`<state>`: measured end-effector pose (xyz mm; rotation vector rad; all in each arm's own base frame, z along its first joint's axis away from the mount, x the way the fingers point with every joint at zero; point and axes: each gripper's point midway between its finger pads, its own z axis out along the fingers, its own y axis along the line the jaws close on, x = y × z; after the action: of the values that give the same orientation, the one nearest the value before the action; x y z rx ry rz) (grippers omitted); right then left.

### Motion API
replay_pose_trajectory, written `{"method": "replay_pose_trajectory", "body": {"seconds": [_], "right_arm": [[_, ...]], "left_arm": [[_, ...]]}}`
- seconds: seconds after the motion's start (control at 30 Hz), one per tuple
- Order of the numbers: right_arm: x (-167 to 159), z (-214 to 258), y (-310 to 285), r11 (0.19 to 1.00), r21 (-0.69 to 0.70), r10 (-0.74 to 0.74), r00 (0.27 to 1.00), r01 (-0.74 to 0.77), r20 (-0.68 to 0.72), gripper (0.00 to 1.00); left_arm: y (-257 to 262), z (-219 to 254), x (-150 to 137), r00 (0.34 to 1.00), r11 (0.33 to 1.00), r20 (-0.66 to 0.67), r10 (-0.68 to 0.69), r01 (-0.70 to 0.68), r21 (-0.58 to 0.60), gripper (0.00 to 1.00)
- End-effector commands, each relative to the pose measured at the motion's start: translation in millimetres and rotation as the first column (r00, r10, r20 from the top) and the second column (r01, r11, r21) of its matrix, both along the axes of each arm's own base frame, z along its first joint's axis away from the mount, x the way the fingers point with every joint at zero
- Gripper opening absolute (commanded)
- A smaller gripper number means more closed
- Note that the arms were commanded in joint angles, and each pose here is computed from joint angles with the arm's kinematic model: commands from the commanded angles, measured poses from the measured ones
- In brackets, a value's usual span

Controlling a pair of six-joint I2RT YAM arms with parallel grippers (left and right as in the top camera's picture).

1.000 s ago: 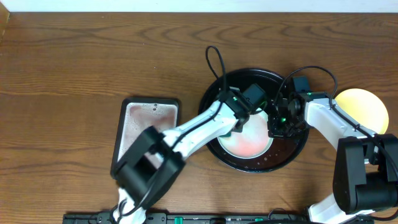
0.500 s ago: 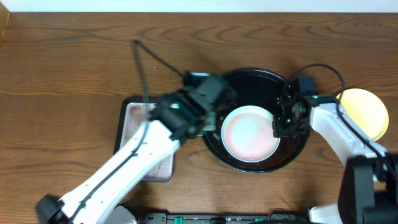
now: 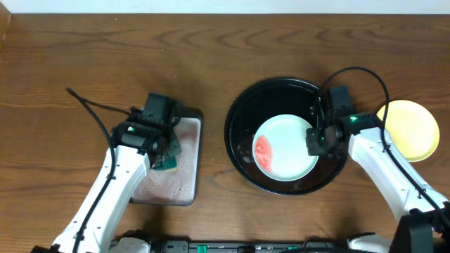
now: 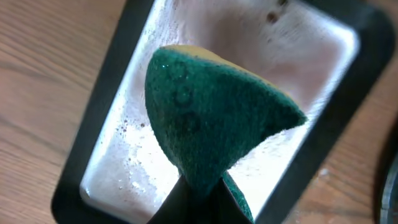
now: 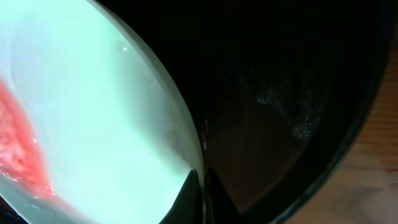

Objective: Clean dirty plates on tray and stack at the side
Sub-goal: 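Return the green sponge to the soapy dish with the left gripper, then tilt the pale green plate up on its edge with the right gripper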

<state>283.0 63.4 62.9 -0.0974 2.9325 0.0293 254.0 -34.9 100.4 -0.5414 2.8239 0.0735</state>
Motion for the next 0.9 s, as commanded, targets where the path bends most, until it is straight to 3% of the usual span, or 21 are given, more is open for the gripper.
{"method": "replay_pose_trajectory", "body": {"seconds": [0.0,0.07,0.3,0.6,0.67,0.87], "right_arm": [[2,21,2,0.999,-0.038,0.009,0.996,-0.006,0.086,0.01],[3,32,1,0.997,-0.07,0.022,0.991,-0.012,0.133,0.01],[-1,84,3,0.985,-0.171,0.089,0.94,-0.033,0.328,0.01],[-8,130,6,0.928,-0.367,0.241,0.848,-0.059,0.472,0.01],[-9,138,5,0.903,-0.429,0.268,0.826,-0.036,0.496,0.01],[-15,164,21,0.825,-0.565,0.384,0.739,-0.005,0.553,0.01]], "left_arm": [[-2,-4,-2,0.999,0.998,-0.011,-0.036,0.036,-0.042,0.17],[-6,-2,-2,0.998,0.997,-0.005,-0.056,0.056,-0.062,0.35],[-25,22,-6,0.991,0.978,0.079,-0.105,0.117,-0.173,0.66],[-23,55,-22,0.977,0.971,0.188,-0.105,0.141,-0.191,0.72],[-23,57,-23,0.975,0.971,0.197,-0.104,0.142,-0.192,0.82],[-23,55,-22,0.977,0.971,0.188,-0.105,0.141,-0.191,0.83]]}}
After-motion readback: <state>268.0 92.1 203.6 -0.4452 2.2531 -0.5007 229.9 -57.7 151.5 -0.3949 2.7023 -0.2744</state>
